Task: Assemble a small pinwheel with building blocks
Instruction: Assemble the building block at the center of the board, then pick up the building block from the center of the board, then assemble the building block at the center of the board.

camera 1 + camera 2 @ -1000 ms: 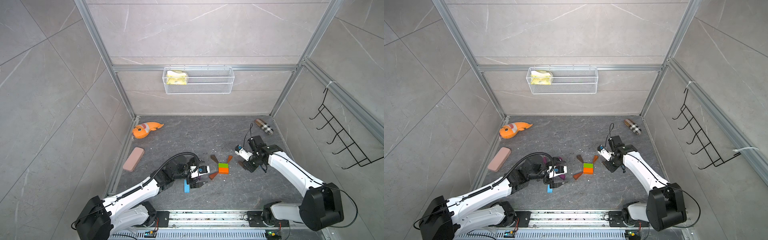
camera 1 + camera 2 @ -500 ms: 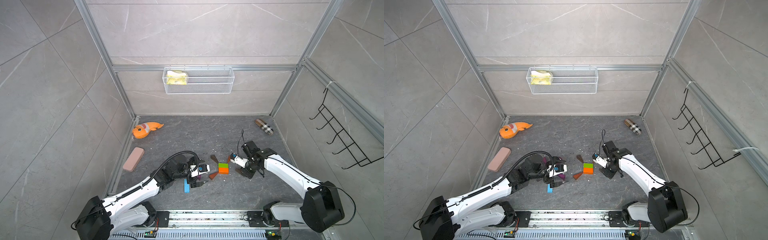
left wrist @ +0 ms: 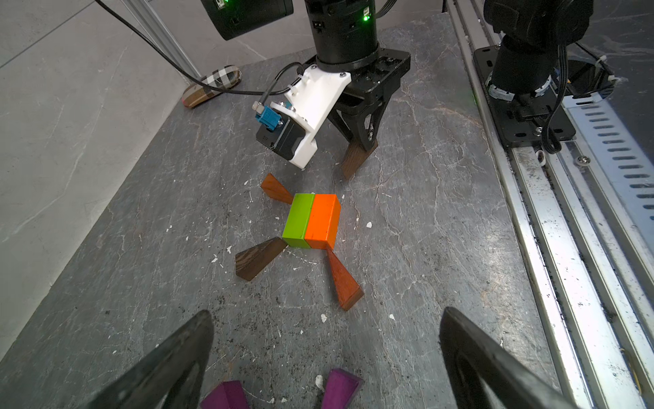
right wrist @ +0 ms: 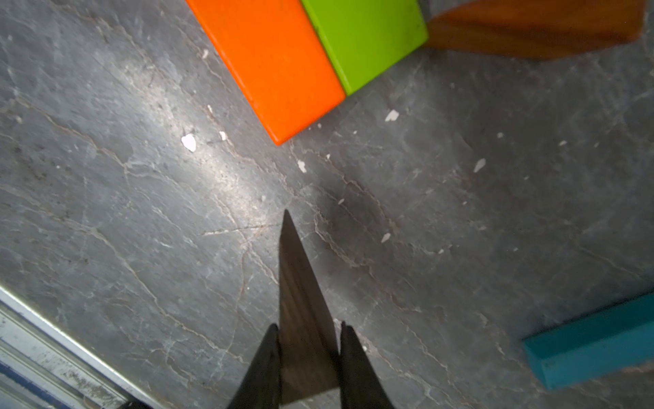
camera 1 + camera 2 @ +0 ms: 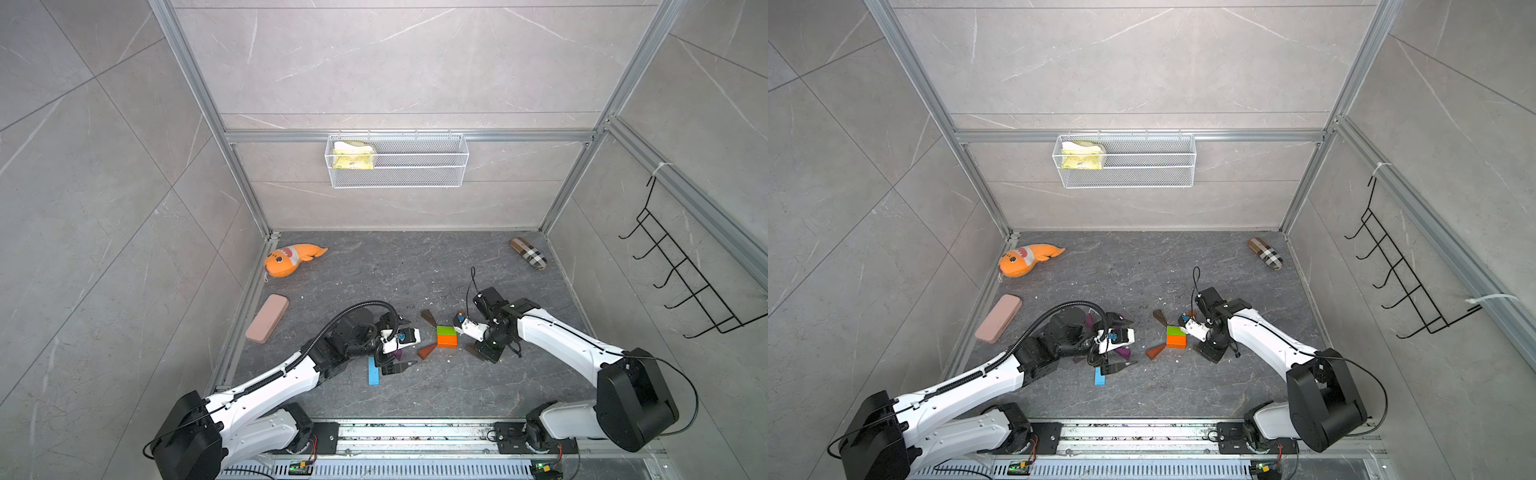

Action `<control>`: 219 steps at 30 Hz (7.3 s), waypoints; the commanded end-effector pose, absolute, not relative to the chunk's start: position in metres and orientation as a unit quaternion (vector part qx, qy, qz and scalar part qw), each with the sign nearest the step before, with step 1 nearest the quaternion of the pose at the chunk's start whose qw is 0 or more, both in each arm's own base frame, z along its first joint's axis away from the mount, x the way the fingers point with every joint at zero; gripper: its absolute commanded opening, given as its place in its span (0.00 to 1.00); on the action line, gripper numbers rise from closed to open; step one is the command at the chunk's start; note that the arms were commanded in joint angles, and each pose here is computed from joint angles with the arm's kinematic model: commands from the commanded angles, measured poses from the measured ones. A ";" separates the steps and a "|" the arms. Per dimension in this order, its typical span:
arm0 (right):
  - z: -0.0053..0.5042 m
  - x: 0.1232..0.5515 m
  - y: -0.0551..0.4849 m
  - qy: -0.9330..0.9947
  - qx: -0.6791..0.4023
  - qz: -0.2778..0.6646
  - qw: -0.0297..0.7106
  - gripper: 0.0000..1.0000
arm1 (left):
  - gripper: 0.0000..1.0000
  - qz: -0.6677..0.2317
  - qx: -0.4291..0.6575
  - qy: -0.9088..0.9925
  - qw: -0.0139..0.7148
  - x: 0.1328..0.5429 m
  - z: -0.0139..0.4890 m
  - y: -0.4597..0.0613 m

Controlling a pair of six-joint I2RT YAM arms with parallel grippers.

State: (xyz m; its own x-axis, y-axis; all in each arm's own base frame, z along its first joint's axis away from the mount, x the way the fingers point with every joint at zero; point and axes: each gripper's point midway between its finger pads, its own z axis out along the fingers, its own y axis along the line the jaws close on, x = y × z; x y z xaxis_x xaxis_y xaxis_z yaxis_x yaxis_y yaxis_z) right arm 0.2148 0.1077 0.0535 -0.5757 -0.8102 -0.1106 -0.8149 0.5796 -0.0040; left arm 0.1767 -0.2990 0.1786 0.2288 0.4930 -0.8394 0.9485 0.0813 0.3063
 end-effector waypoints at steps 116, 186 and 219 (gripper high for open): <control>0.094 0.312 -0.006 0.983 0.023 -0.140 0.115 0.41 | 1.00 -0.294 0.666 0.546 0.415 0.157 0.190 -0.309; 0.124 0.219 0.104 0.990 0.012 0.004 0.141 0.16 | 1.00 -0.285 0.578 0.580 0.498 0.137 0.248 -0.260; 0.017 0.165 0.214 0.995 -0.017 -0.030 0.089 0.22 | 1.00 -0.296 0.589 0.560 0.502 0.100 0.279 -0.228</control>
